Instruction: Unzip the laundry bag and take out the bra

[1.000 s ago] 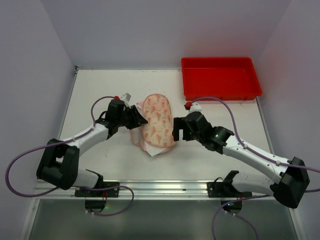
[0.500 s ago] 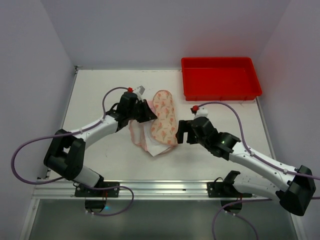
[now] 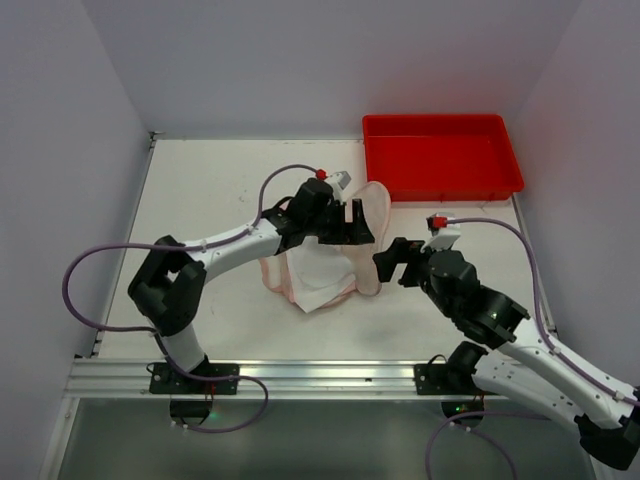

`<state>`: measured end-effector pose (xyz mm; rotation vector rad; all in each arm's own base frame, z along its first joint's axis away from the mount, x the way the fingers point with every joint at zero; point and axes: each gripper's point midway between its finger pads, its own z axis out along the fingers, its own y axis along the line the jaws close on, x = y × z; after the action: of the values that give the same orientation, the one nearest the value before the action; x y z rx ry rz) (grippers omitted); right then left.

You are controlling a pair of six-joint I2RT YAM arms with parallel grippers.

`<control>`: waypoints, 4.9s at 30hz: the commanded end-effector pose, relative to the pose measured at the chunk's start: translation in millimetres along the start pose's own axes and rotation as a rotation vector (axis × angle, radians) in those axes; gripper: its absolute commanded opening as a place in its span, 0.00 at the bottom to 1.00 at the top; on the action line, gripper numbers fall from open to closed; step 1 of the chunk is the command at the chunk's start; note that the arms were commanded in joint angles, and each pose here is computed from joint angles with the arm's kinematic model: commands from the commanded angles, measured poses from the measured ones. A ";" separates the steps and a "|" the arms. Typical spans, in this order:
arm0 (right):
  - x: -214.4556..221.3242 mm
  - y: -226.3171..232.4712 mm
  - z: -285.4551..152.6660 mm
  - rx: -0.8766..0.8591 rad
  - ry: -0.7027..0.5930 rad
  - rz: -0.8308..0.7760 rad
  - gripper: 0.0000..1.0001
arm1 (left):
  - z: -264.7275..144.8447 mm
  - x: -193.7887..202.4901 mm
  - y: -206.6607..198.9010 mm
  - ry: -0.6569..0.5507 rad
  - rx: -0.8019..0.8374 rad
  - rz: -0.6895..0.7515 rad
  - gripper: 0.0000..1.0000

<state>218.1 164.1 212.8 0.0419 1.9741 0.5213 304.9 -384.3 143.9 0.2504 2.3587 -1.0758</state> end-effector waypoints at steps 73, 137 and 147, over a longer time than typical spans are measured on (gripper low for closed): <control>136.8 118.9 175.9 0.006 0.547 -0.442 0.23 | -224.4 -17.8 229.6 -0.274 -0.448 -0.229 1.00; 77.3 79.5 158.6 0.012 0.514 -0.256 0.00 | -215.1 -12.9 225.6 -0.239 -0.389 -0.231 1.00; 31.1 100.6 130.2 -0.105 0.414 -0.262 0.00 | -214.7 -12.7 225.0 -0.238 -0.386 -0.230 1.00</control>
<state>299.8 306.2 123.1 -0.3857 2.4355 0.3779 312.1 -73.9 117.6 -0.3290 2.3794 -0.6680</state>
